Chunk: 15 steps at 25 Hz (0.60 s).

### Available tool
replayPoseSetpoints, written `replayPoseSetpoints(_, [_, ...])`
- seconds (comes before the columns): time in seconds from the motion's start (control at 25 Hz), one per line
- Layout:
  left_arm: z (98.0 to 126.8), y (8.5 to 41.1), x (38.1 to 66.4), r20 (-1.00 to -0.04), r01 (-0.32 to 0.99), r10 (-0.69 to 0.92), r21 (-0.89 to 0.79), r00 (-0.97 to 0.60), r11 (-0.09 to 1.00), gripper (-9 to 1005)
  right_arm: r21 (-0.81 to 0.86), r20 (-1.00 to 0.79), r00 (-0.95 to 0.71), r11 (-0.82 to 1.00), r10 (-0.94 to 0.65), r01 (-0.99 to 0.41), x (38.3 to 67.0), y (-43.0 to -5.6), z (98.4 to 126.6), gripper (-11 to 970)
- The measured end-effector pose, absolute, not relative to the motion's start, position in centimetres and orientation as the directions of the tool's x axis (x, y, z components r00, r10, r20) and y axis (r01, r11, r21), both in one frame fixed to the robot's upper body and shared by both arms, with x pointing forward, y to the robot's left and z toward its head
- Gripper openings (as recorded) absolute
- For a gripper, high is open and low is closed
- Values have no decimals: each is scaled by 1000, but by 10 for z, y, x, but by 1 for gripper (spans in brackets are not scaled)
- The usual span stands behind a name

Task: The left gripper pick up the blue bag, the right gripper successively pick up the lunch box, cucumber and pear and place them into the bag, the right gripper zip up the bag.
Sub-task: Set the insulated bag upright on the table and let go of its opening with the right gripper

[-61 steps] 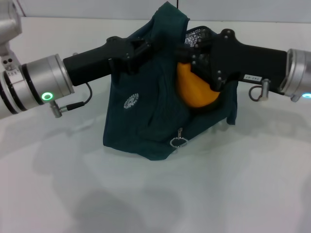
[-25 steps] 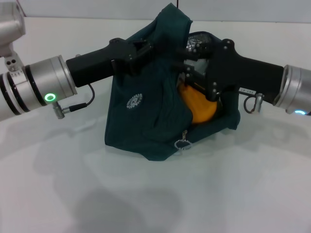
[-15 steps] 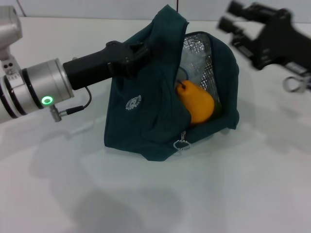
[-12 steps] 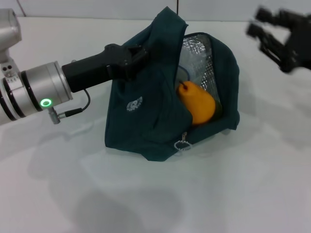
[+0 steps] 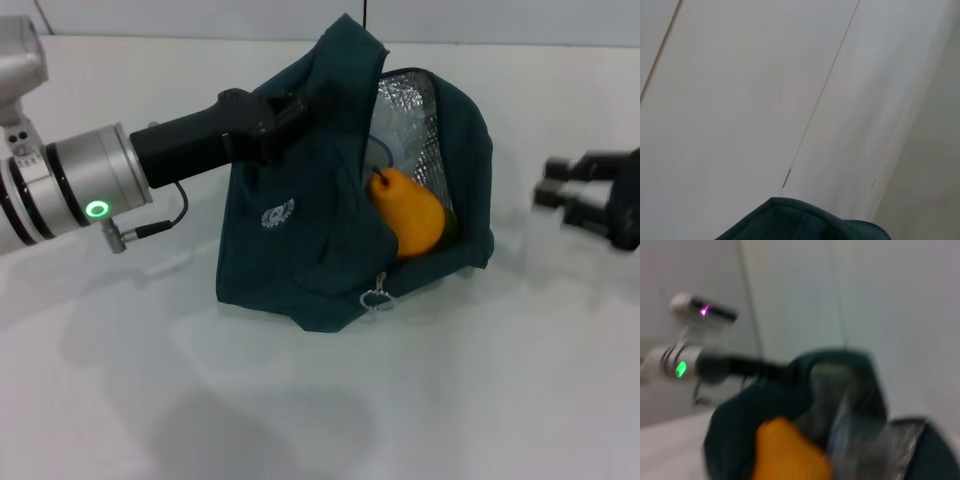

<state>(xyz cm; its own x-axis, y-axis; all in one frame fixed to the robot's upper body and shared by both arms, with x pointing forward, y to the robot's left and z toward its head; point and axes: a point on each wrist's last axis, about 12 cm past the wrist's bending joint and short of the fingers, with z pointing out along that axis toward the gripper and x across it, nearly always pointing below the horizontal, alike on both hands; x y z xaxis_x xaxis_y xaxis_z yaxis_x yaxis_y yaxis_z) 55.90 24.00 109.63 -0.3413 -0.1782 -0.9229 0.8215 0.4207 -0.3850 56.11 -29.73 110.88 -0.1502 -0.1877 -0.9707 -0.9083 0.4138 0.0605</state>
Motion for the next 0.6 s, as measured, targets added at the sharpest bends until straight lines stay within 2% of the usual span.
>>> replayPoseSetpoints(0.2, [1096, 239, 559, -923, 822, -177, -385, -342, 420, 46, 111, -917, -223, 326, -330, -939, 566, -274, 1099, 306])
replayPoseSetpoints(0.36, [1096, 239, 559, -923, 822, -176, -385, -343, 419, 46, 71, -900, -197, 314, -390, -947, 570, -253, 1092, 485])
replayPoseSetpoints(0.6, [1095, 239, 558, -925, 823, -173, -379, -337, 422, 46, 10, -868, -160, 306, -470, -952, 577, -228, 1083, 625])
